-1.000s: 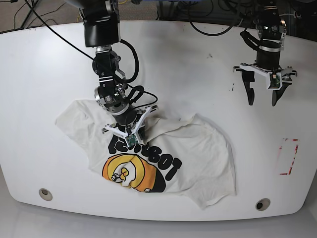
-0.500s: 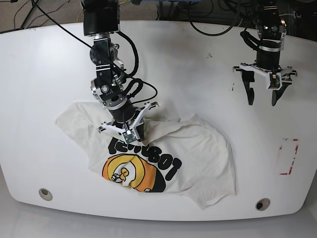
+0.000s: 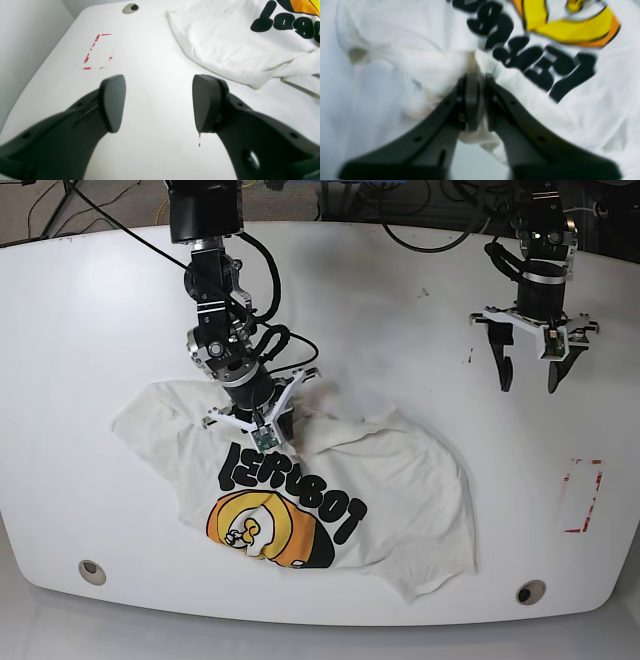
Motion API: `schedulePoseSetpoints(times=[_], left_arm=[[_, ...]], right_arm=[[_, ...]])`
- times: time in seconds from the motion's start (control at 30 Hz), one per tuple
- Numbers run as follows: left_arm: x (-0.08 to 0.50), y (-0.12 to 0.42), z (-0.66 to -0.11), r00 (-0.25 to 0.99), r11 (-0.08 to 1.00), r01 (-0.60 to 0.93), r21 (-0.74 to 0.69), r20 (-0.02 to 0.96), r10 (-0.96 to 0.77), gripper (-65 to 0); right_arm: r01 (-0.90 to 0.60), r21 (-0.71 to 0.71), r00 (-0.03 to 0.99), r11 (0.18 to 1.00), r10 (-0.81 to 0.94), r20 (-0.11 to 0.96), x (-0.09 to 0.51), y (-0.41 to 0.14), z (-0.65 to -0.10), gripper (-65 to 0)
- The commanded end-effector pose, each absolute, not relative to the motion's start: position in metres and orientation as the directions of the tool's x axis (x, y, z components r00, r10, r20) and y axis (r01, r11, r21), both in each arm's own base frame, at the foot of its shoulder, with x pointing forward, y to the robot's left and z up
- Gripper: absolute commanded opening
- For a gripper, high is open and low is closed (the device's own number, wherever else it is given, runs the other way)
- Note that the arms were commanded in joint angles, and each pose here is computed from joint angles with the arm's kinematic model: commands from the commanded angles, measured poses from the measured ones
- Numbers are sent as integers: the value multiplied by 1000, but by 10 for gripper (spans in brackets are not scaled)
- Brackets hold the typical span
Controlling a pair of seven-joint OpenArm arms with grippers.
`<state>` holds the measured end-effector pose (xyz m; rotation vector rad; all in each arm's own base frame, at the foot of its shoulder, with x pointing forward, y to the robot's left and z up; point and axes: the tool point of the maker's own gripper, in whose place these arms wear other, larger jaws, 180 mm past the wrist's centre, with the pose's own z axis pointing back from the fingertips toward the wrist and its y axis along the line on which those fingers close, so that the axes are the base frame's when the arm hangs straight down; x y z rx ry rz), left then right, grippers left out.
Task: Layout the t-shirt on the table in an organized manner, then fold the t-shirt properly
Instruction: 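Close the right gripper on a fold of the t-shirt fabric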
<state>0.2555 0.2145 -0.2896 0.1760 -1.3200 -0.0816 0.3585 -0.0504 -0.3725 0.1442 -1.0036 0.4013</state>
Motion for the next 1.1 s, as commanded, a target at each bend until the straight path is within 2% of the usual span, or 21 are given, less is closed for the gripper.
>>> schedulePoseSetpoints(times=[0.0, 0.13, 0.3, 0.7, 1.07], left_arm=[[256, 214, -279, 207, 983, -41, 180, 964, -168, -271], [256, 214, -279, 209, 983, -42, 180, 963, -168, -271], [256, 214, -279, 209, 983, -40, 179, 963, -167, -271], [256, 213, -279, 209, 983, -39, 179, 964, -167, -271], [256, 214, -279, 209, 983, -38, 181, 963, -170, -271]], right_arm=[[-382, -68, 431, 921, 243, 869, 370, -50, -360, -487], [-383, -65, 437, 921, 243, 866, 369, -50, -363, -352], [-378, -73, 415, 923, 240, 878, 379, -51, -353, -274], [-375, -90, 383, 923, 242, 892, 401, -51, -338, -265], [-381, -68, 456, 922, 251, 854, 412, -52, -366, -266]])
